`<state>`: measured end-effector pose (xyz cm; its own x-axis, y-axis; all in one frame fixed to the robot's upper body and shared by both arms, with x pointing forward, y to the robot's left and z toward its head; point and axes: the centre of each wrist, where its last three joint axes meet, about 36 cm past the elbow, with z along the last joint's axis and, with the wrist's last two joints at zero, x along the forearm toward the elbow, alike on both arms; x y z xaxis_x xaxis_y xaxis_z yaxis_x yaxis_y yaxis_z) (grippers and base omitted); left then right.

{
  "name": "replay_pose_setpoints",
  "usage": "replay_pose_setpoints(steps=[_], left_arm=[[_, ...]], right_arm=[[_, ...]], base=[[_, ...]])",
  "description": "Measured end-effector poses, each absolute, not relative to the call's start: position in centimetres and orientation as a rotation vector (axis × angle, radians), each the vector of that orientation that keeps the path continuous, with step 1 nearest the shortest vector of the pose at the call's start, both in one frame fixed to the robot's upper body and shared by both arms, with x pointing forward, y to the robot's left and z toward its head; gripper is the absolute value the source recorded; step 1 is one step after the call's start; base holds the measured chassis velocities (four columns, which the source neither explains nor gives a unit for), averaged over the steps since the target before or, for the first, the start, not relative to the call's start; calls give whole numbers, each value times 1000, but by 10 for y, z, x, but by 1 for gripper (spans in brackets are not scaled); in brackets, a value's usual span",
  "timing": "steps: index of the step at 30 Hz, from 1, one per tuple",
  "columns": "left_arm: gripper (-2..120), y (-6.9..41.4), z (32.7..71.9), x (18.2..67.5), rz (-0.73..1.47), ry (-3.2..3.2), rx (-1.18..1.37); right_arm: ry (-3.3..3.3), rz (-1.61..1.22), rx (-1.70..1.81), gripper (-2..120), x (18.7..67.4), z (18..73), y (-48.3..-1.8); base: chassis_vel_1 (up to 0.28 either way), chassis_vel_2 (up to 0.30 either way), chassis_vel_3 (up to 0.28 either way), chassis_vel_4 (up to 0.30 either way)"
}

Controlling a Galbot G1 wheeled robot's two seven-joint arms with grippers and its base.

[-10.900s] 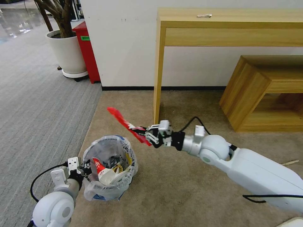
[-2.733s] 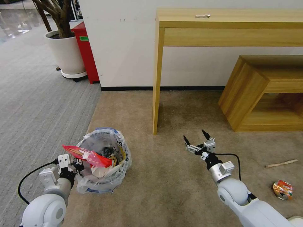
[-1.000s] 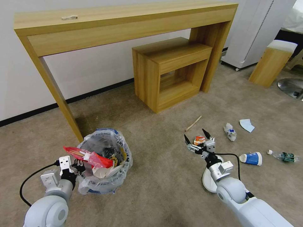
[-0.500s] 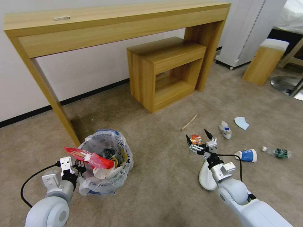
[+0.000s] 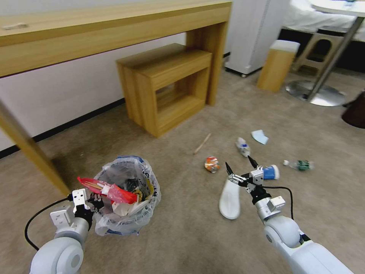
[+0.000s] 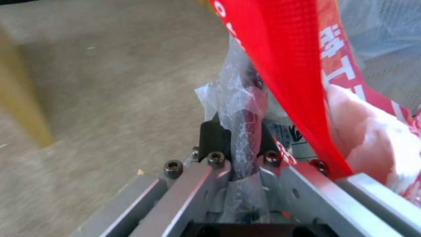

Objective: Pick up the trash bin and place the garbage on the floor into it.

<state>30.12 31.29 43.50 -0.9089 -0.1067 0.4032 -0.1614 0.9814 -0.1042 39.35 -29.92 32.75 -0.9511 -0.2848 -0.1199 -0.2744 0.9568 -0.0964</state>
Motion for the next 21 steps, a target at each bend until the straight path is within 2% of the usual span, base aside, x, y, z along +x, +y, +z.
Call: replay_pose_setpoints(steps=[7,21], left_arm=[[0,315,436,303,194,-2728,196],[0,318,442,305,201,-2757,221]], right_arm=[[2971,-102,-384,100,398,330,-302],[2970,-60,-173,100,419,348,-317]], base=[[-113,-117,-119,-114],[-4,-6,-2,-2]])
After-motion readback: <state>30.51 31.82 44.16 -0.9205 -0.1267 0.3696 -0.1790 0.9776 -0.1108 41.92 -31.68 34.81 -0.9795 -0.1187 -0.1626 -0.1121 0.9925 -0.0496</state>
